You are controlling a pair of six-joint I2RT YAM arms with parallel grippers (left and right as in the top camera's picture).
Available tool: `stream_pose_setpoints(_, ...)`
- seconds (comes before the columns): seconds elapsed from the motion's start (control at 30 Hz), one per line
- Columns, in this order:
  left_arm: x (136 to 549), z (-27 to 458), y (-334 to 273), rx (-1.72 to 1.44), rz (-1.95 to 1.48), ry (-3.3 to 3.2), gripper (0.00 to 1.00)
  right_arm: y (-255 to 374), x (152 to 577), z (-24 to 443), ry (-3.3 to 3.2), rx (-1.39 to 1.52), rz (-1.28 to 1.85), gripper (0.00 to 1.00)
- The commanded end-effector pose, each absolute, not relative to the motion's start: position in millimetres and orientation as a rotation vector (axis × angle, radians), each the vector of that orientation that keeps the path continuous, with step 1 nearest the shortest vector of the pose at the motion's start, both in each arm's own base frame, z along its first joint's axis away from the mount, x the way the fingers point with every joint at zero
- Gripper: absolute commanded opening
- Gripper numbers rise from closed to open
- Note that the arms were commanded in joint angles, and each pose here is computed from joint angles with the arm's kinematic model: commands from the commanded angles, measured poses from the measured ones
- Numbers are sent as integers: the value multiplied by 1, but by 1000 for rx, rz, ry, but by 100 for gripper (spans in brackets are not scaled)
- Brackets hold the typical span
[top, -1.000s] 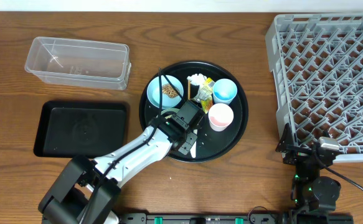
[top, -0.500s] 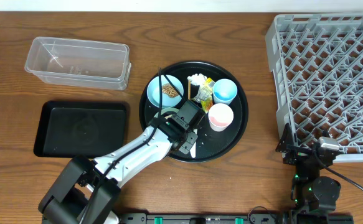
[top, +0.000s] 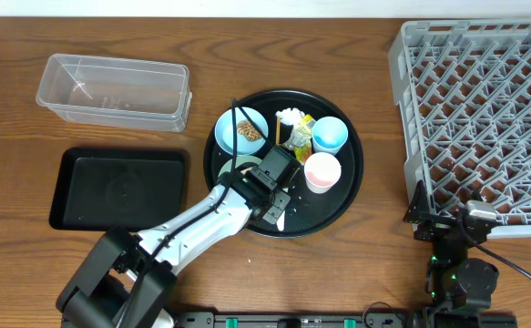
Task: Sort waste into correct bins and load items into the dishwasher rack
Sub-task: 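Lower the left gripper onto the green rice bowl rim and grasp it, then lift the green bowl and carry it left over the black tray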
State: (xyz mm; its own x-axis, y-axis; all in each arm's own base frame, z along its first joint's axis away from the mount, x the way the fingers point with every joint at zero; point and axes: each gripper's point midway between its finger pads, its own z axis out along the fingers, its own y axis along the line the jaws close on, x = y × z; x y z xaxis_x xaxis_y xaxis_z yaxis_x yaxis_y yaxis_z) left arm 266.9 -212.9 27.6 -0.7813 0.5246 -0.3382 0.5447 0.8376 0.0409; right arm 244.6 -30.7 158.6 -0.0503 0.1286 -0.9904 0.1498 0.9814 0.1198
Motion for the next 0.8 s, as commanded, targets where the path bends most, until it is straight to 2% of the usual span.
stream_pose_setpoints(0.0, 267, 24, -211, 801, -72, 2691, 6, -30, 244, 159, 1624, 207, -25, 99)
stream_pose_setpoints(0.23, 272, 41, -215, 734, -110, 2662, 6, -30, 244, 159, 1624, 207, -25, 99)
stream_pose_setpoints(0.77, 275, 129, -214, 613, -229, 2463, 6, -30, 244, 159, 1624, 207, -25, 99)
